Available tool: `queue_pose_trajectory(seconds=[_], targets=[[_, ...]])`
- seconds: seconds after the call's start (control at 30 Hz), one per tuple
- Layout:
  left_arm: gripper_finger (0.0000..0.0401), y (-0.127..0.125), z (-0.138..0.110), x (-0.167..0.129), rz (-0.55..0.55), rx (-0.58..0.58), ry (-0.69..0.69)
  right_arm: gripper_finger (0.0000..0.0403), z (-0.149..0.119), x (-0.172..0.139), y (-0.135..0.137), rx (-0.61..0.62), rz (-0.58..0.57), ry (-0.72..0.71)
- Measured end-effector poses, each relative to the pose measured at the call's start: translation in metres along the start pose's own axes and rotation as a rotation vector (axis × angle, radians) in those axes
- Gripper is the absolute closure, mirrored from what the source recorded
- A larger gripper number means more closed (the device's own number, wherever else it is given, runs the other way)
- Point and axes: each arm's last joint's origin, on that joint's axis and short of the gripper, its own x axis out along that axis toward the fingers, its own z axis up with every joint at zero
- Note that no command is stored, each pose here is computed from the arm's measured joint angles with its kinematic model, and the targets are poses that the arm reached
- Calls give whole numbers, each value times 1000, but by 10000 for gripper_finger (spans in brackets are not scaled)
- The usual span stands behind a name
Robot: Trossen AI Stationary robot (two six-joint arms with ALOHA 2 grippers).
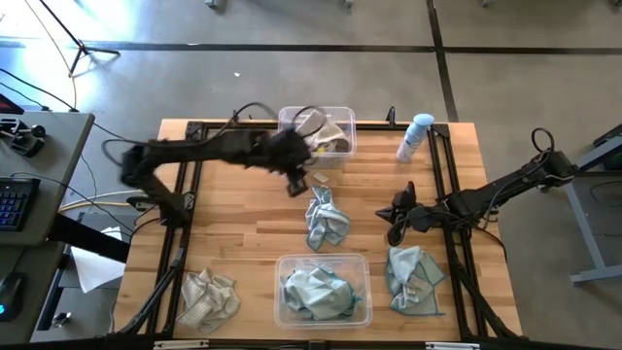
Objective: Sort microfiber towel by color & place in baskets
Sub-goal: Put the top blue towel into the bottom transparent bin
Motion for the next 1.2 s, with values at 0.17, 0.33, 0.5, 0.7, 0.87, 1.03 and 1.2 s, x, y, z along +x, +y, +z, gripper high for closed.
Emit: queue_pose_trajectory(seconds=[0.17, 0.33, 0.5, 0.7, 0.87, 1.03, 1.2], targets=[[272, -7, -61, -25, -75, -88, -105, 402, 3, 0, 2, 3, 21, -26], [272, -11, -118, -50, -124, -121, -242, 390, 11, -1, 8, -35, 71, -102], [272, -10, -171, -56, -165, -157, -364, 353, 26, -4, 16, -86, 147, -254], [272, -8, -219, -39, -201, -220, -431, 301, 59, -7, 25, -137, 77, -238], [272, -7, -241, -23, -219, -267, -458, 268, 94, 6, 41, -230, 1, -122], [272, -8, -251, -12, -231, -282, -502, 248, 121, 35, 52, -273, -50, 86], [272, -8, -254, -9, -234, -284, -510, 227, 134, 73, 56, -317, -44, 314]])
